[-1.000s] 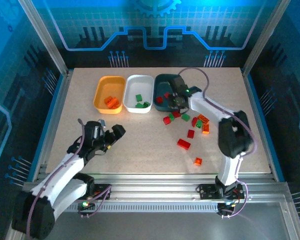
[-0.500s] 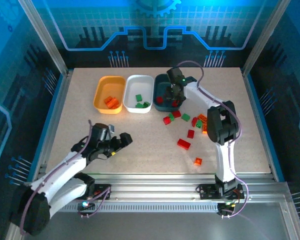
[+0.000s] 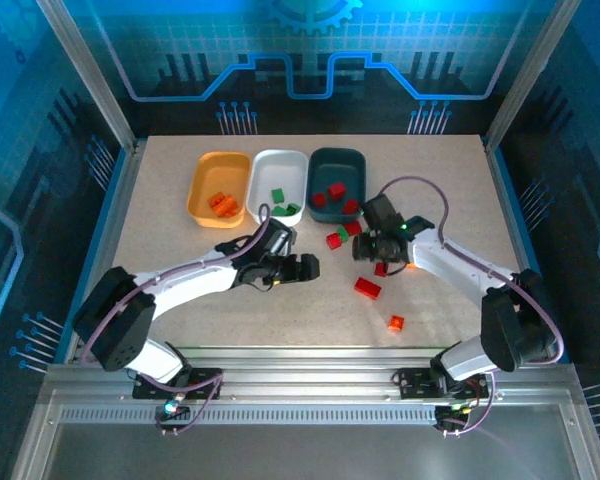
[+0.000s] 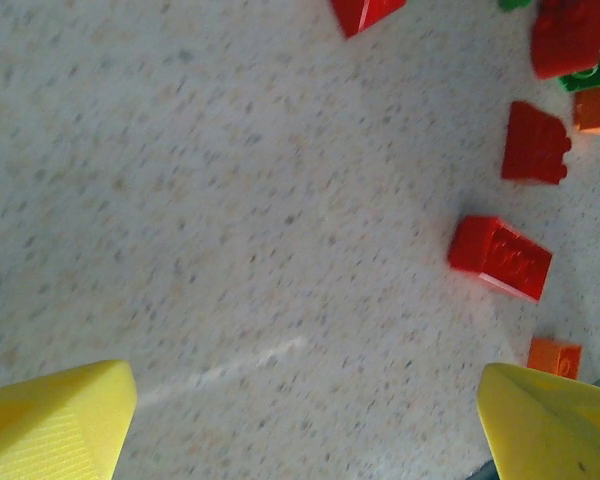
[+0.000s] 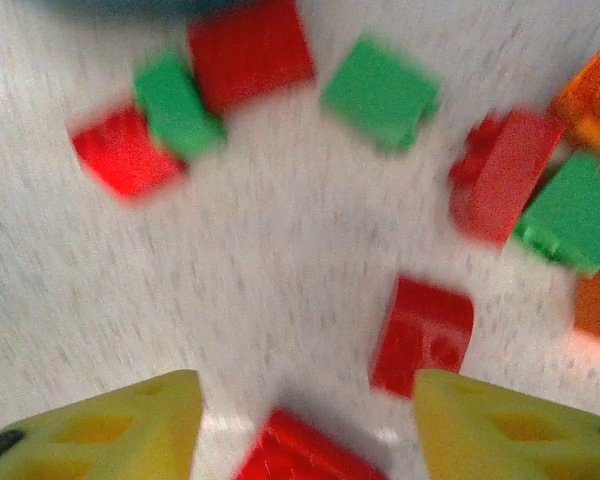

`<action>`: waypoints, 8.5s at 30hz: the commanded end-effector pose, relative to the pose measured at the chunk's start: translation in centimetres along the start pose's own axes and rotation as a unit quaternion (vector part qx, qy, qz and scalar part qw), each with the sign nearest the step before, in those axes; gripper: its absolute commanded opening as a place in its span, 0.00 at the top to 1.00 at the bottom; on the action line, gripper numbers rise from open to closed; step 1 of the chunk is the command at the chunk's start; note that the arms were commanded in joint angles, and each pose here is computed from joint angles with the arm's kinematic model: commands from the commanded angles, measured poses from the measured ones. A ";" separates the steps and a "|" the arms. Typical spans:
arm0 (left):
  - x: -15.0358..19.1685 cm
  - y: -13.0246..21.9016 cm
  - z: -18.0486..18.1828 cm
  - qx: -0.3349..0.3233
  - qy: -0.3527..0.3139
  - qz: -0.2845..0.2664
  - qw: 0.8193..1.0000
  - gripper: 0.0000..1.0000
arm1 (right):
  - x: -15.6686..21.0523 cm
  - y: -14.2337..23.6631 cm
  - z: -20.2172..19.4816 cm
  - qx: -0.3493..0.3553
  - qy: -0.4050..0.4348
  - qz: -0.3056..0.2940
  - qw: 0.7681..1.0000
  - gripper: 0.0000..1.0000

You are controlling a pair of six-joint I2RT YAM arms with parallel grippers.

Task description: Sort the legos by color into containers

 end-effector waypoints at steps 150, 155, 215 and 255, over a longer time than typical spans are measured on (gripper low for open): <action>3.7 1.1 -6.9 0.039 -0.115 0.007 0.993 0.16 | -16.5 0.8 -2.3 -0.005 -0.132 -0.104 0.986 0.47; 5.6 -3.8 -14.0 0.043 -0.202 0.068 0.976 0.16 | -14.6 2.3 -9.8 0.007 -0.226 -0.100 0.969 0.42; 9.8 -15.2 -16.8 -0.115 -0.273 0.201 0.934 0.54 | -12.0 4.4 -13.6 -0.046 -0.277 -0.133 0.950 0.39; -18.8 5.7 14.3 -0.277 0.018 -0.029 0.960 0.76 | -10.7 1.8 -7.7 -0.107 -0.200 -0.067 0.972 0.40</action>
Point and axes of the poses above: each hand's point on the last joint's axis, 136 mm out from that joint toward the fingers, its own y axis back along the fingers, its own z axis along the line the jaws close on, x = y × z, the point moved 5 cm from there along y, back along the fingers, and after that the axes turned 10 degrees about -y, right-handed, at the moved point
